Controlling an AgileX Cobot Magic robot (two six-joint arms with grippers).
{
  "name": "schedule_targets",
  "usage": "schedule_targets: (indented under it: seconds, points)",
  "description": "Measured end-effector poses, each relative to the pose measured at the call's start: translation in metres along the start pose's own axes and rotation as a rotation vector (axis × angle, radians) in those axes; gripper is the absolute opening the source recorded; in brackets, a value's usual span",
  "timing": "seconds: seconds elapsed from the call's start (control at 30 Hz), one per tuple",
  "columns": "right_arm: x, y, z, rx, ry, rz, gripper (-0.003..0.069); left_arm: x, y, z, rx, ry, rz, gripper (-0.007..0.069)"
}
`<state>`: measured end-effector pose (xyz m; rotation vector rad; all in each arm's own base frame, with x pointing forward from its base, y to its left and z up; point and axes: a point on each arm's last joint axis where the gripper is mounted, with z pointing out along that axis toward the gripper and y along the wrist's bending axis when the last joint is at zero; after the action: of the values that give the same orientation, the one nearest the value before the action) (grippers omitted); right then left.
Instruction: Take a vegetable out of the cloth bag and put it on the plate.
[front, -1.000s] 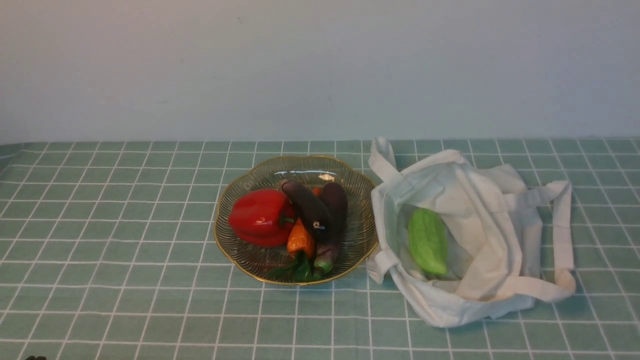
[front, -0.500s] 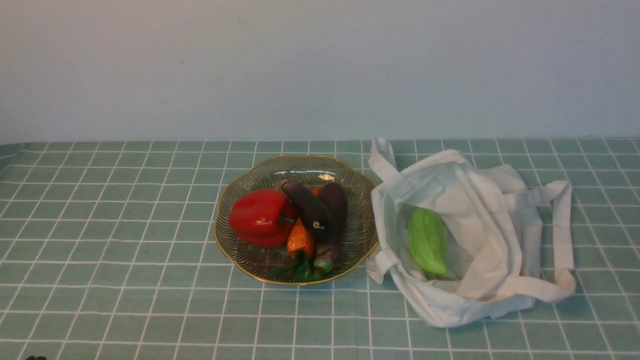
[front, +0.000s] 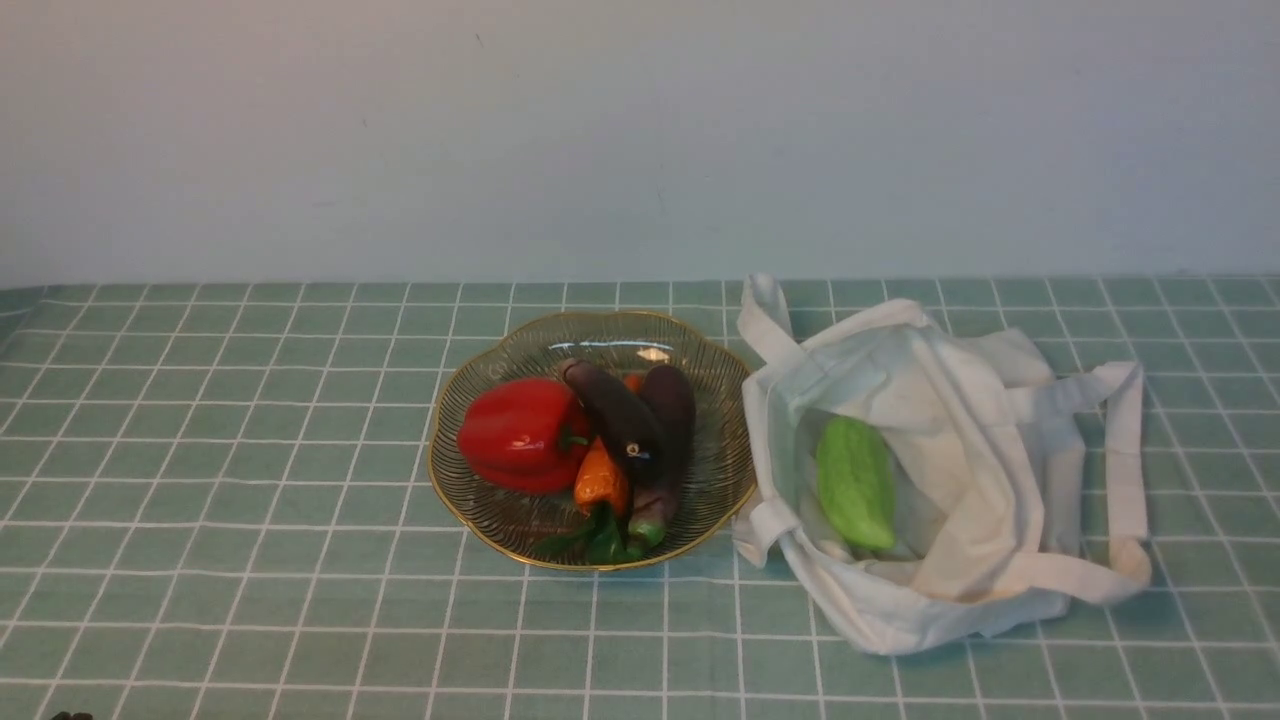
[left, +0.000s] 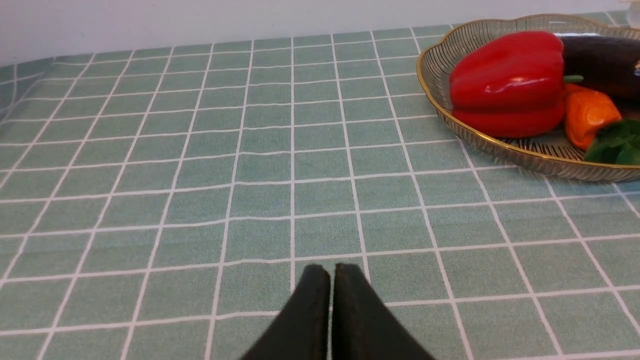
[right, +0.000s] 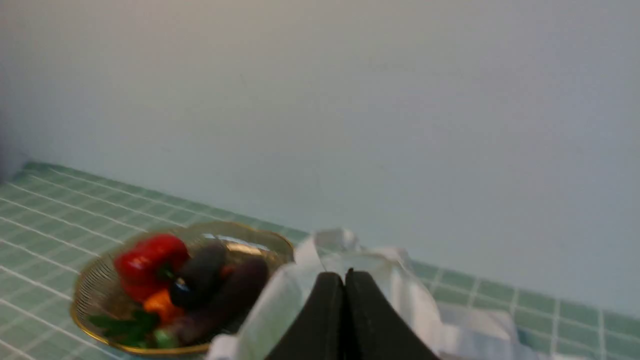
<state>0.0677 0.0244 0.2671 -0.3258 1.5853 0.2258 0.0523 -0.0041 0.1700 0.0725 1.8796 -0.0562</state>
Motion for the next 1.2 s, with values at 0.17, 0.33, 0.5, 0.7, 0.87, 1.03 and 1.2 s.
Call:
schedule_targets:
  seconds: [0.17, 0.33, 0.5, 0.7, 0.87, 1.03, 1.2]
  points:
    - [0.038, -0.007, -0.006, 0.132, 0.078, 0.010, -0.0015, 0.000, 0.000, 0.000, 0.000, 0.000, 0.000, -0.0004]
    - [0.078, -0.009, -0.009, 0.212, 0.154, 0.024, -0.0015, 0.000, 0.000, 0.000, 0.000, 0.000, 0.000, -0.0004]
    - [0.087, -0.010, -0.015, 0.244, 0.161, 0.028, -0.0015, 0.000, 0.000, 0.000, 0.000, 0.000, 0.000, -0.0004]
    - [0.087, -0.010, -0.015, 0.250, 0.158, 0.028, -0.0015, 0.000, 0.000, 0.000, 0.000, 0.000, 0.000, -0.0004]
    - [0.087, -0.010, -0.015, 0.258, 0.159, 0.030, -0.0015, 0.000, 0.000, 0.000, 0.000, 0.000, 0.000, -0.0004]
    - [0.088, -0.013, -0.016, 0.310, 0.165, 0.036, -0.0015, 0.000, 0.000, 0.000, 0.000, 0.000, 0.000, -0.0004]
    - [0.088, -0.013, -0.016, 0.317, 0.166, 0.037, -0.0015, 0.000, 0.000, 0.000, 0.000, 0.000, 0.000, -0.0004]
